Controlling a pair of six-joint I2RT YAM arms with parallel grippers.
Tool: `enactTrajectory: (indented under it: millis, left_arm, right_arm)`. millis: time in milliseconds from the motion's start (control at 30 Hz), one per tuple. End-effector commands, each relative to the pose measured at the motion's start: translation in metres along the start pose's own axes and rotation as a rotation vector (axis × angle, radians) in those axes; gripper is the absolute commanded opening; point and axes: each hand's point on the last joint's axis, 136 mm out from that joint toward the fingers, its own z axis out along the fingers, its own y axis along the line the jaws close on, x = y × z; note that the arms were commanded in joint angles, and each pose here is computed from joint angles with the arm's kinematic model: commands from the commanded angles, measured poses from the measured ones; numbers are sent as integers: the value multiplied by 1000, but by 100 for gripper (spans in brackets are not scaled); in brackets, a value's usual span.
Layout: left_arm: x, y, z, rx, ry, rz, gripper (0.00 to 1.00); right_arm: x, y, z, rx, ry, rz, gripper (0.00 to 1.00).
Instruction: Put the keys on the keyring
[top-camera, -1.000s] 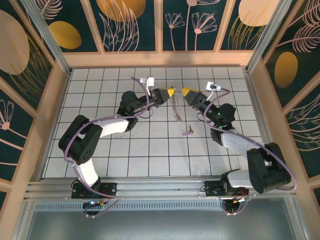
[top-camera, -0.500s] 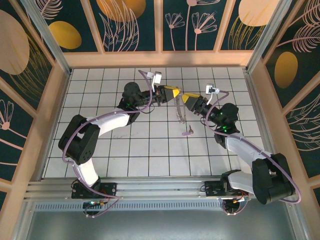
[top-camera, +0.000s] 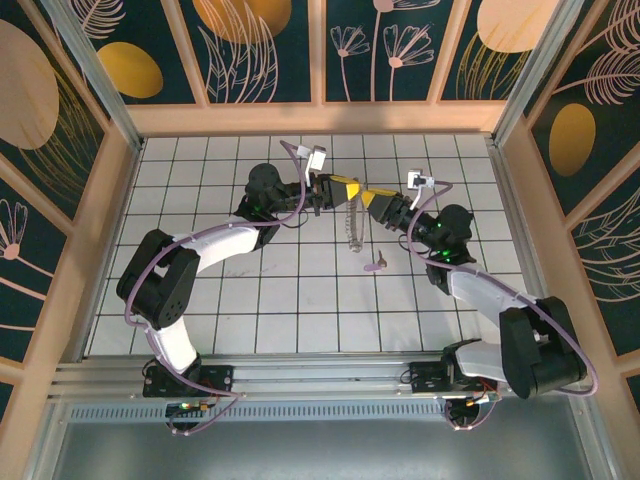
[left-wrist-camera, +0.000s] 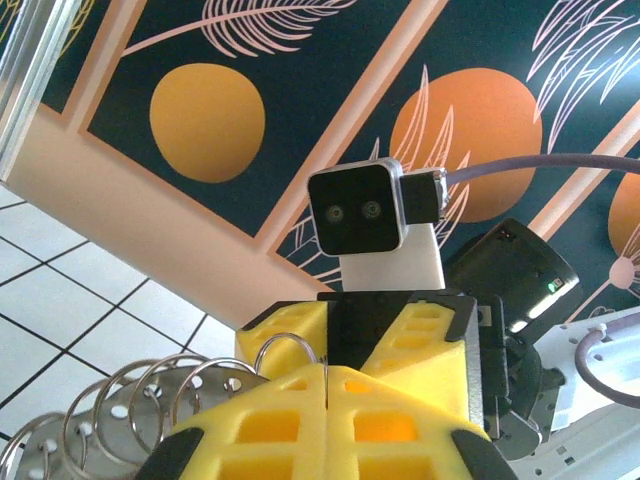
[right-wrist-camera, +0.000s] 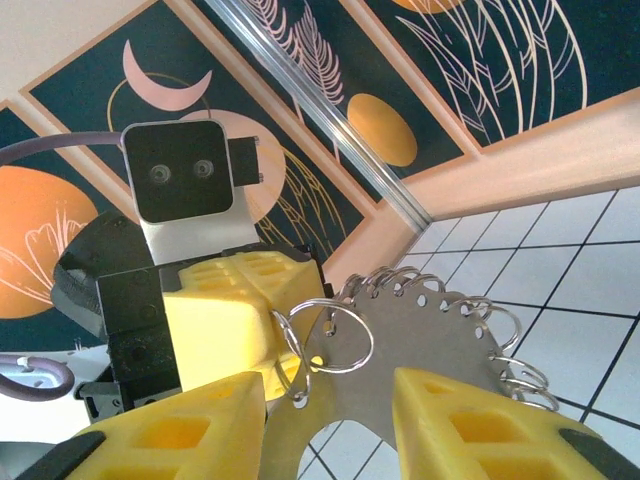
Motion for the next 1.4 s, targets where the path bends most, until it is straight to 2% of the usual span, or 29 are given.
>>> enactTrajectory:
  millis: [0, 300, 600, 800, 833, 867, 1000, 1367]
  left_arm:
    - [-21, -31, 0, 77, -34, 82, 0]
    - [-17, -29, 0, 80, -28, 72, 0]
    - [-15, -26, 1, 84, -25, 61, 0]
    - [-16, -26, 1, 84, -29, 60, 0]
    - [-16, -27, 1, 86, -30, 63, 0]
    - [-16, -27, 1, 88, -29, 63, 0]
    - [-17, -27, 2, 89, -28, 62, 0]
    - [-17, -25, 5, 101, -13, 64, 0]
  right_arm:
    - [-19, 16, 2, -62, -48, -47, 37]
    - [-25, 23, 6, -101, -57, -43, 29]
    - [-26, 27, 6, -121, -57, -47, 0]
    - [-26, 32, 6, -151, -49, -50, 0]
    - [-25, 32, 7, -153, -45, -49, 6]
    - [-25, 32, 7, -155, -41, -49, 8]
    - [-24, 32, 8, -158, -38, -48, 4]
    - [-23, 30, 17, -195, -8, -54, 10]
